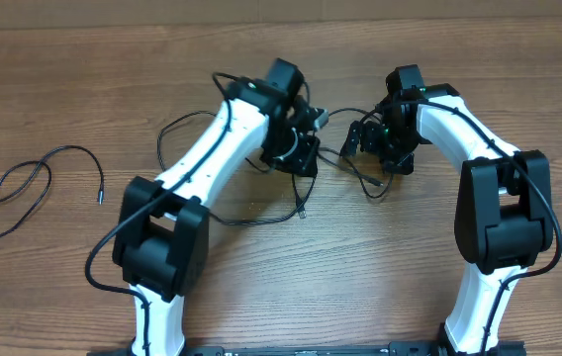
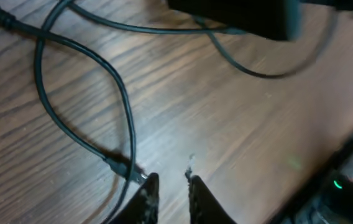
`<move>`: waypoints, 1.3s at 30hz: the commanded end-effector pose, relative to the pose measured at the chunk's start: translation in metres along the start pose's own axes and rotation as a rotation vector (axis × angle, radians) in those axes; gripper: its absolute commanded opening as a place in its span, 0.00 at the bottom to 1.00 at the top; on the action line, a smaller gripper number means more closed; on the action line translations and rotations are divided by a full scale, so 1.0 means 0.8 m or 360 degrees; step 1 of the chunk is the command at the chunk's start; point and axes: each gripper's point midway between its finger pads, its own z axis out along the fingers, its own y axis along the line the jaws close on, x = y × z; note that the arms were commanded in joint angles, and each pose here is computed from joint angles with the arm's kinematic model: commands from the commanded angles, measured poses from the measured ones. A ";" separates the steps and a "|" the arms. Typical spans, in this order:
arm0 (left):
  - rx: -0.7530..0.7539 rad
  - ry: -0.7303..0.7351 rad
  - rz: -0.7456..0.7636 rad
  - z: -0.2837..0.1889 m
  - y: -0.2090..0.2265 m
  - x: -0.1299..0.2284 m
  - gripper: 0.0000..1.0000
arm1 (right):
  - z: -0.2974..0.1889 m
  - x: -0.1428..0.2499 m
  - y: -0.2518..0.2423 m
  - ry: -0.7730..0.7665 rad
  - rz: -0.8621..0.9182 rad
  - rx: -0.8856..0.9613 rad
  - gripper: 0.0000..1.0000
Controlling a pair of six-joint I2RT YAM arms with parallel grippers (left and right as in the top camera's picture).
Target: Untangle cables
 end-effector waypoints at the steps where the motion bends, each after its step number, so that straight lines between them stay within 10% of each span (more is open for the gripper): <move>1: -0.0169 -0.0001 -0.0113 0.019 0.016 0.005 0.28 | -0.001 0.000 -0.003 -0.0008 0.0000 0.0017 1.00; 26: -0.0390 -0.0219 -0.0330 0.094 0.061 0.012 0.35 | -0.001 0.000 -0.003 -0.0008 0.0000 0.0017 1.00; 32: -0.0386 -0.0230 -0.0326 0.096 0.061 0.011 0.04 | -0.001 0.000 -0.003 -0.0008 0.0000 0.0017 1.00; 39: -0.0297 -0.0224 -0.0240 0.072 0.052 0.000 0.04 | -0.001 0.000 -0.003 -0.0008 0.0000 0.0017 1.00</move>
